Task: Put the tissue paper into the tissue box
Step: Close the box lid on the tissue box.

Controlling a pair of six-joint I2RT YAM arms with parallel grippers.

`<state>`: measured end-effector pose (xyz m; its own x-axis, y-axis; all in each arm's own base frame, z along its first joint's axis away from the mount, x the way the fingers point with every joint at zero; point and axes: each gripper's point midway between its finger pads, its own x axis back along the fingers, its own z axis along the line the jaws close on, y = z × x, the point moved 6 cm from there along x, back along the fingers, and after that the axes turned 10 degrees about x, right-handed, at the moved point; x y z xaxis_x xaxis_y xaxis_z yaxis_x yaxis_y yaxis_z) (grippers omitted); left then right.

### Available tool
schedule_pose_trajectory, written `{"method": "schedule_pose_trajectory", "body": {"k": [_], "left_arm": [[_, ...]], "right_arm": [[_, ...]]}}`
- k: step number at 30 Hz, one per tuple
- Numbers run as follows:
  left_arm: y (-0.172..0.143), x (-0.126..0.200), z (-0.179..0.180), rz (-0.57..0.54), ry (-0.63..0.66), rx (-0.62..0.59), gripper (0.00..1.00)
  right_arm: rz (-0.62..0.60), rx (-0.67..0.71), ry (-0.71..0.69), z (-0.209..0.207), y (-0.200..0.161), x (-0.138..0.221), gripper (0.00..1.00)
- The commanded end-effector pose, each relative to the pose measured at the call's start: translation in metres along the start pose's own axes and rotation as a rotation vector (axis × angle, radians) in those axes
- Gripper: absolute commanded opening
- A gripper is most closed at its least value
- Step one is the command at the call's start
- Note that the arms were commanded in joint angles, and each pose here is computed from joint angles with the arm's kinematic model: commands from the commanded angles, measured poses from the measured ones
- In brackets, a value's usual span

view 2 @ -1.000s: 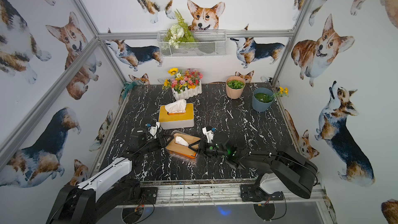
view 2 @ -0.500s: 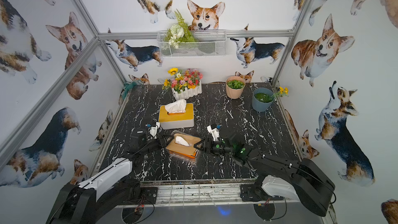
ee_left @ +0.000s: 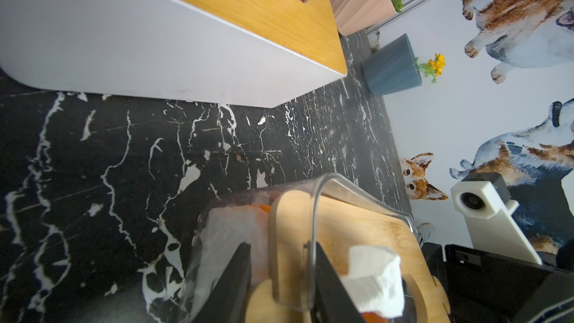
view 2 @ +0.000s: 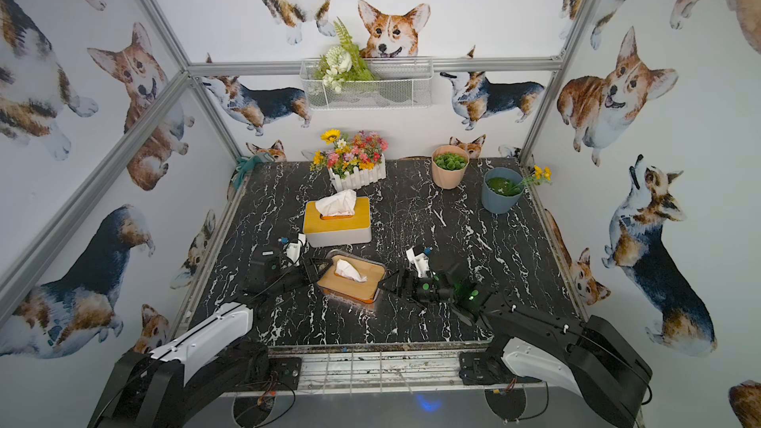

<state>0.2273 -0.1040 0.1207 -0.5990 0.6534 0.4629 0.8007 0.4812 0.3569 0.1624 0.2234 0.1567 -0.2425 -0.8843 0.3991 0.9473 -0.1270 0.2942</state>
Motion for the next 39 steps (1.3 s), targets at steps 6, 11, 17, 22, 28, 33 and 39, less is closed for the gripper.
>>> {"method": "schedule_pose_trajectory", "body": {"k": [6, 11, 17, 22, 28, 33, 39], "left_arm": [[-0.005, 0.002, 0.008, -0.003, 0.046, 0.024, 0.35], [-0.005, 0.003, 0.009, -0.008, 0.050, 0.025, 0.35], [-0.006, 0.001, 0.011, -0.004, 0.055, 0.030, 0.35], [-0.005, 0.000, 0.012, -0.001, 0.053, 0.032, 0.35], [-0.006, 0.000, 0.012, -0.002, 0.054, 0.034, 0.35], [-0.006, 0.000, 0.013, 0.000, 0.057, 0.036, 0.35], [-0.009, -0.002, 0.017, 0.006, 0.062, 0.043, 0.35]], "right_arm": [[0.007, -0.023, 0.106, 0.015, 0.014, -0.019, 0.84], [0.012, -0.041, 0.117, 0.012, 0.015, -0.024, 0.75], [0.051, -0.041, 0.126, 0.010, 0.012, -0.031, 0.69], [0.089, -0.005, 0.096, 0.006, 0.010, -0.031, 0.68], [0.114, -0.007, 0.101, 0.005, 0.010, -0.036, 0.65], [0.129, -0.015, 0.117, 0.002, 0.010, -0.043, 0.57], [0.159, -0.024, 0.139, 0.000, 0.010, -0.052, 0.45]]}}
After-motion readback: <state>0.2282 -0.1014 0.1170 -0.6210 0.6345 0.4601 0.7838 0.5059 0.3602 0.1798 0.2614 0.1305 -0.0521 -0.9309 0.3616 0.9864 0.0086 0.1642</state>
